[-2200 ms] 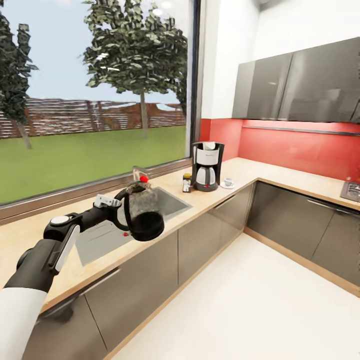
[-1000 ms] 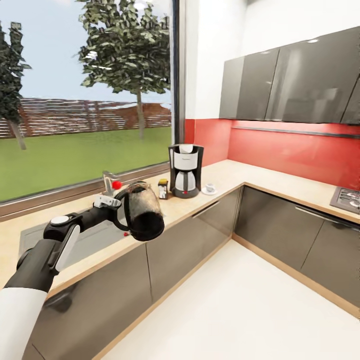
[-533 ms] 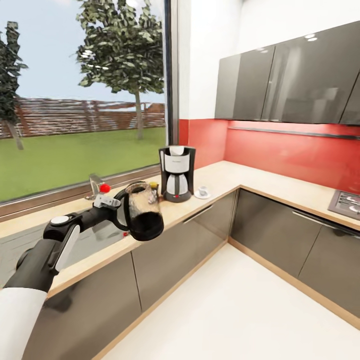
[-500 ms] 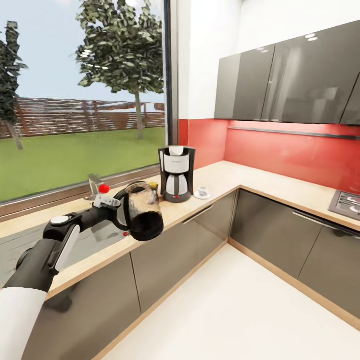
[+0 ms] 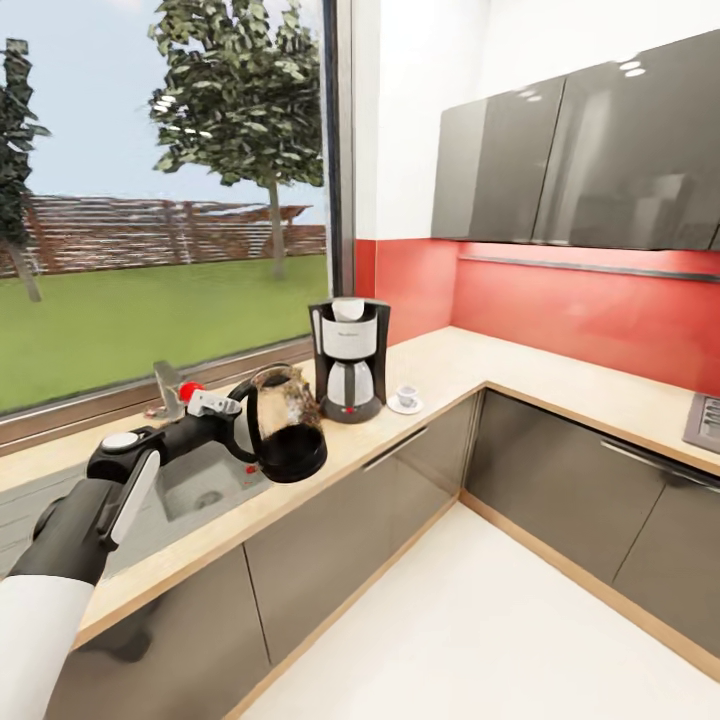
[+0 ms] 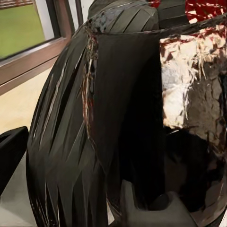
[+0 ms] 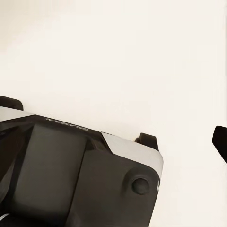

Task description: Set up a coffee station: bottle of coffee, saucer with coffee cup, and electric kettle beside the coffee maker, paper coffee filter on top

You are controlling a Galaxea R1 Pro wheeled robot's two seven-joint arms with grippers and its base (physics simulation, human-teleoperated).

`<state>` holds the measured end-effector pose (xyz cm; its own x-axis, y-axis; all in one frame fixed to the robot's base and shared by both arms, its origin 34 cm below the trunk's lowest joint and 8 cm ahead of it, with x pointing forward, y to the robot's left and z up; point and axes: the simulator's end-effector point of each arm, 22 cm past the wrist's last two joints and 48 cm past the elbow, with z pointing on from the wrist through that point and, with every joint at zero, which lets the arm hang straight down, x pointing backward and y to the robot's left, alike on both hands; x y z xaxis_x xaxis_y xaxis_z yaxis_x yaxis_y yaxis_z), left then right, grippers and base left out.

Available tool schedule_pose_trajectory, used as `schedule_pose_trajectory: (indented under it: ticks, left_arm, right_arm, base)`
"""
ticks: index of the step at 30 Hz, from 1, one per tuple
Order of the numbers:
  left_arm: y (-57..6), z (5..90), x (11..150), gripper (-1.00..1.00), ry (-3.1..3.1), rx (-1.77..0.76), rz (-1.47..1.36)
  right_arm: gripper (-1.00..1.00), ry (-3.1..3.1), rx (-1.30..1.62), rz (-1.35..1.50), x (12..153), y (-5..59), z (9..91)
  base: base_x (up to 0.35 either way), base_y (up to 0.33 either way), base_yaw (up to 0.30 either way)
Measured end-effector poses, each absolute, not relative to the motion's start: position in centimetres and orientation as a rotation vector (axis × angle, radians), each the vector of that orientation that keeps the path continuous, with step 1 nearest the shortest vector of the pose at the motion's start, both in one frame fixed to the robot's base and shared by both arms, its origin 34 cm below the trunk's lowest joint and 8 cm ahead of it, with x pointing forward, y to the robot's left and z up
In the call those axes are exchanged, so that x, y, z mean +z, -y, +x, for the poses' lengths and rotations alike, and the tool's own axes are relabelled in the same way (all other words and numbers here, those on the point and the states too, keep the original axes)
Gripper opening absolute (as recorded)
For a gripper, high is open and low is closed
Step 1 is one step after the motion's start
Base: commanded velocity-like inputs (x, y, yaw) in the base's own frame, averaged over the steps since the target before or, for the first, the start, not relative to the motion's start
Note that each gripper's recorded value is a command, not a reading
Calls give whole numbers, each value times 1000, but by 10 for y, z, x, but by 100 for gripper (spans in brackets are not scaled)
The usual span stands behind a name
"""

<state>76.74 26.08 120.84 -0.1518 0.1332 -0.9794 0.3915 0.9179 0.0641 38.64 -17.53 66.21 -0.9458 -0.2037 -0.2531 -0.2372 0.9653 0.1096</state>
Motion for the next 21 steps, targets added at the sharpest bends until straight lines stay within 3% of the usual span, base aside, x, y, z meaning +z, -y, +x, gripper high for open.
schedule_pose_trajectory:
  ticks: [6,16,21]
  left_arm:
    - [-264,766,1195,-100,-1741,-227,391]
    - [-273,754,1152,-100,-1723,-141,345]
    - [-274,752,1146,-100,-1734,-106,364]
  right_arm:
    - [100,-2874,203,-327,662,175,386]
    - [100,-2871,204,-329,662,175,387]
    - [100,-2873,202,-331,662,175,386]
  base:
    - [296,0,0]
    - [32,-2,0]
    - [240,-136,0]
